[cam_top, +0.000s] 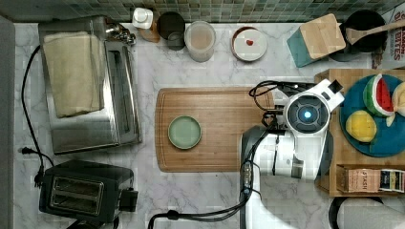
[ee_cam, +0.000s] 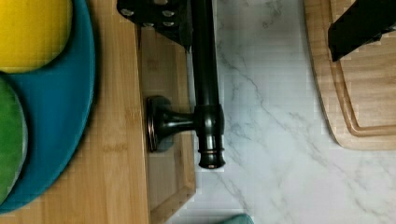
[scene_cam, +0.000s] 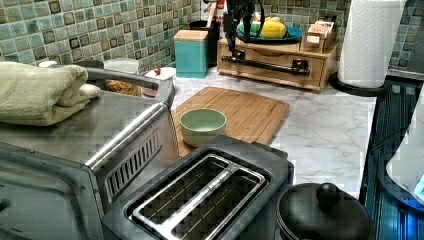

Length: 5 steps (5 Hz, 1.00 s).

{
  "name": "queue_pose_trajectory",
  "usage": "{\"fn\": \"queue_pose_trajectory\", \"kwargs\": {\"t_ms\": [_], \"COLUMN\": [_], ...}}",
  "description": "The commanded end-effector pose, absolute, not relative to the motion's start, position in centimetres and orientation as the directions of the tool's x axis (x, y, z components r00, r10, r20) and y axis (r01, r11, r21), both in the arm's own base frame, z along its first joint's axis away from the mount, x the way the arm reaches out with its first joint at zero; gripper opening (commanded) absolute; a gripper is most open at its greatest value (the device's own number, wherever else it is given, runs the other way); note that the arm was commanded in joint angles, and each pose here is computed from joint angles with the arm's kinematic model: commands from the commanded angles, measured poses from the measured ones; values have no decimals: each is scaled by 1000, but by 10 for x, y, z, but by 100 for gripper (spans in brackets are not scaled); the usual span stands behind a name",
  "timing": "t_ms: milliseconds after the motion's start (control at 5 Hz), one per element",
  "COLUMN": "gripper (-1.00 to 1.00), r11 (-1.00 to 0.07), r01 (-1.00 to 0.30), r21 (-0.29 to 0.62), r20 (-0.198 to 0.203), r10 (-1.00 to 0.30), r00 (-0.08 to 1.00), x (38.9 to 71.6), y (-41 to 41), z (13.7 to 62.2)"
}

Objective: Open the drawer.

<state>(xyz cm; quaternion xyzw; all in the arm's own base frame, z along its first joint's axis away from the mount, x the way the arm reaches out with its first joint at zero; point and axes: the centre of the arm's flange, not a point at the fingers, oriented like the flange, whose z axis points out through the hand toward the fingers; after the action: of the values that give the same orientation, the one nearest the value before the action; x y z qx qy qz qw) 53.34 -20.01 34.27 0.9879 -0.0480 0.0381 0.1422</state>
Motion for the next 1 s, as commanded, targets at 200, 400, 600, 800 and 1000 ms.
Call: {"fn": "queue_pose_trajectory", "kwargs": {"t_ms": [200,400,600,800,1000], "gripper": [100,100,100,100,100], "r11": [-936,-949,-948,-953,-953], "r01": [-96,-150,-206,-225,-227], "r21": [338,278,244,204,198], "r20": [73,73,81,94,100], "r10": [-76,-135,-192,-210,-211], "r00": [994,988,978,973,972], "x": [527,522,518,517,517], "y": [-294,-292,-274,-265,-258], "z": [355,335,310,298,290]}}
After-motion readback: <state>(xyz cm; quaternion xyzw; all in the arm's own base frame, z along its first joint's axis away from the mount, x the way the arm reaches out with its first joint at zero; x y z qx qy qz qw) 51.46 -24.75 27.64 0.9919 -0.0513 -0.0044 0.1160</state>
